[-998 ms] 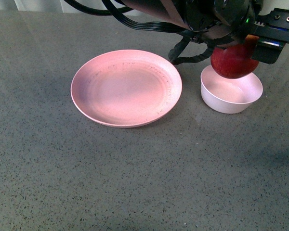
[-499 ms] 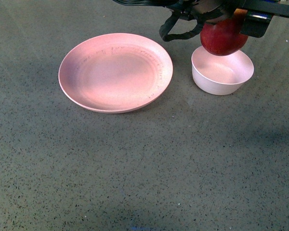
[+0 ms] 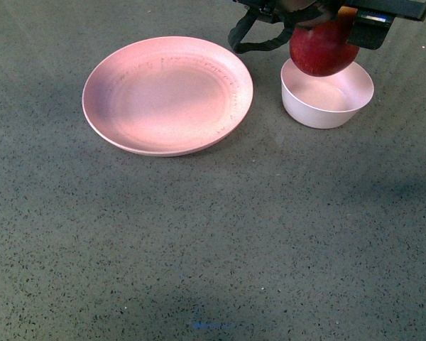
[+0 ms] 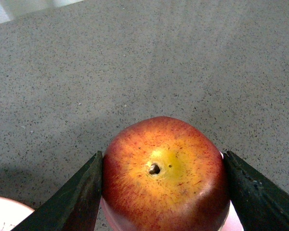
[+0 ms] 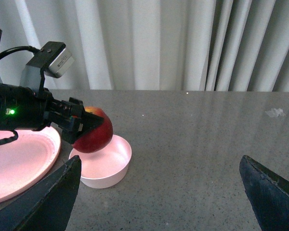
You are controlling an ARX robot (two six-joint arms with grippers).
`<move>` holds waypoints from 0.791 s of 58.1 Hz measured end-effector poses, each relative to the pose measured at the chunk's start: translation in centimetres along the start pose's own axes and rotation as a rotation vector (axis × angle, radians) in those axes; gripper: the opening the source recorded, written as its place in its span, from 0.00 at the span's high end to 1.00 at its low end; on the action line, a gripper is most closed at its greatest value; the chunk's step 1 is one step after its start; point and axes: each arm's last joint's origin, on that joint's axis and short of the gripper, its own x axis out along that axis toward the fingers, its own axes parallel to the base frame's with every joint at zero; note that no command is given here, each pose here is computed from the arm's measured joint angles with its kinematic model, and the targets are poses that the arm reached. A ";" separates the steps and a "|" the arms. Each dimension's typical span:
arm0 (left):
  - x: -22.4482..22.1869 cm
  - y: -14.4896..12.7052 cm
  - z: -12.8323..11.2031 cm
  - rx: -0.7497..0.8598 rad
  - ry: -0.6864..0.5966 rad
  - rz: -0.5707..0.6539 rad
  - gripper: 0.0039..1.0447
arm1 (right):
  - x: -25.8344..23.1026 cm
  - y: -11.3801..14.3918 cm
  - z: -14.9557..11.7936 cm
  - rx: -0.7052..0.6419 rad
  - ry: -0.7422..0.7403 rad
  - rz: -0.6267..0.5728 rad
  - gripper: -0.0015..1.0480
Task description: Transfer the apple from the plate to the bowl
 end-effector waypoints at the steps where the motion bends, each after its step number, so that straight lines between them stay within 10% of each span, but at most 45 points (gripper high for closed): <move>1: 0.0 0.0 0.0 0.000 0.001 -0.001 0.38 | 0.0 0.0 0.0 0.000 0.000 0.000 0.09; 15: -0.1 0.1 -0.5 0.003 0.011 -0.001 0.07 | 0.0 0.0 0.0 0.000 0.000 0.000 0.09; 46: -2.7 5.0 1.1 -0.098 -0.054 0.100 0.08 | 0.0 0.0 0.0 0.000 0.000 0.000 0.09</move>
